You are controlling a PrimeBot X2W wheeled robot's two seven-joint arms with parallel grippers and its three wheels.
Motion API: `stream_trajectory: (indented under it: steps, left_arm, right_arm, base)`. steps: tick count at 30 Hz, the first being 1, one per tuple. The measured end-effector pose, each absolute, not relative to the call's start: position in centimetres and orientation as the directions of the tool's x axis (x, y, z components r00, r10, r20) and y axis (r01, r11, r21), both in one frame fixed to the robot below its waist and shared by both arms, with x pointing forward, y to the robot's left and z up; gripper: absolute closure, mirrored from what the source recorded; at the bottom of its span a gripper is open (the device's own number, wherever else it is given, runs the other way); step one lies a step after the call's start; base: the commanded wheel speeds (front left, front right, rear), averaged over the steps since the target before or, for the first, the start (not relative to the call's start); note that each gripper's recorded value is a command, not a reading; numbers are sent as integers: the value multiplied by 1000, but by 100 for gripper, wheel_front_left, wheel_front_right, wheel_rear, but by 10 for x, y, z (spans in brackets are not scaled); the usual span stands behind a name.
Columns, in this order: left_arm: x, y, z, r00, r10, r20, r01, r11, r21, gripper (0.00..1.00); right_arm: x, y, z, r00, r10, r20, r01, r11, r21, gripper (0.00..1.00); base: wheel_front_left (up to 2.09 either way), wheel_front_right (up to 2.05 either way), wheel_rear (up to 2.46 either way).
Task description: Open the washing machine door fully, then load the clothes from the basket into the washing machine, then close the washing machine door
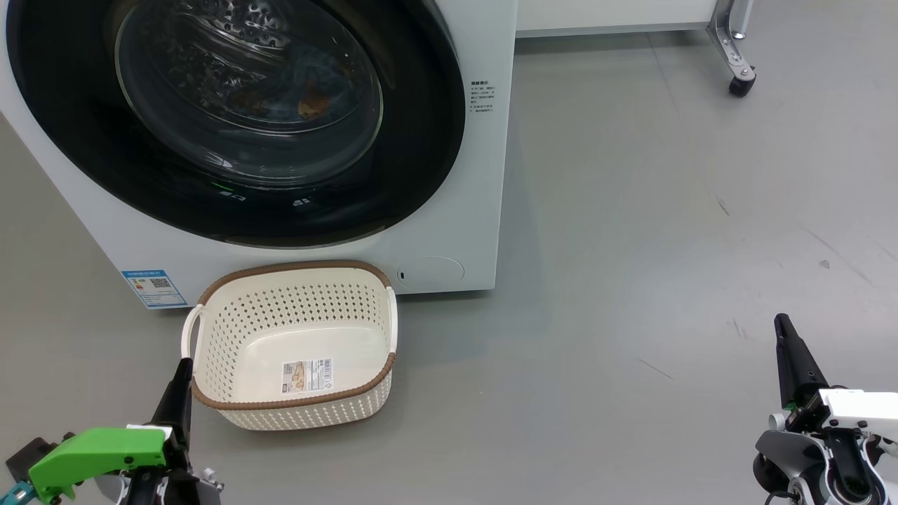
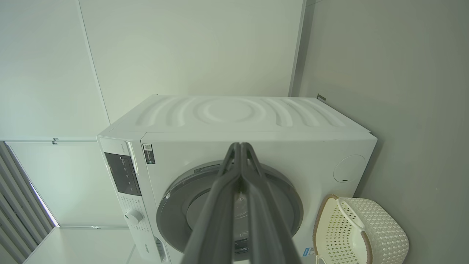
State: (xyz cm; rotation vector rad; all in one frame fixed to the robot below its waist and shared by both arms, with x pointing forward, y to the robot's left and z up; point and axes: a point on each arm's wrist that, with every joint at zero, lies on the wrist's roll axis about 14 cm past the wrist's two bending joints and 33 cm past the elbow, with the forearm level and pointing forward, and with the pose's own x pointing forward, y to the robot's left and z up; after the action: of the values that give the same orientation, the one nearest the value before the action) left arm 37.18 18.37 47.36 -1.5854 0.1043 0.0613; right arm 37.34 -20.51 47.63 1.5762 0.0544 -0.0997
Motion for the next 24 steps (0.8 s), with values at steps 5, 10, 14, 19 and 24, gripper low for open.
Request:
stream_trajectory:
  steps: [5,10,14,19,24]
  left_arm:
    - [372,184,474,994,-28,-105,-105,-15,-994,100]
    - [372,184,473,994,-28,-105,-106,-15,-994,100]
    - [372,184,473,994,-27,-106,-107,-15,-994,100]
    - [372,184,473,994,-27,-107,-107,-15,-994,100]
    - [372,184,473,994,-29,-107,-108,-15,-994,100]
  right_arm:
    - [374,-205,477,995,-29,-97,97,-8,995,100]
    - [374,-205,477,995,-28,-96,96,-8,995,100]
    - [374,-205,477,995,-28,-96,96,-8,995,100]
    - [374,-205,477,995,-28,-96,96,-9,995,100]
    - [374,-205,477,995,-29,-96,95,-9,995,100]
  base:
    - [0,0,0]
    - [0,0,0]
    - [0,0,0]
    - [0,0,0]
    - [0,0,0]
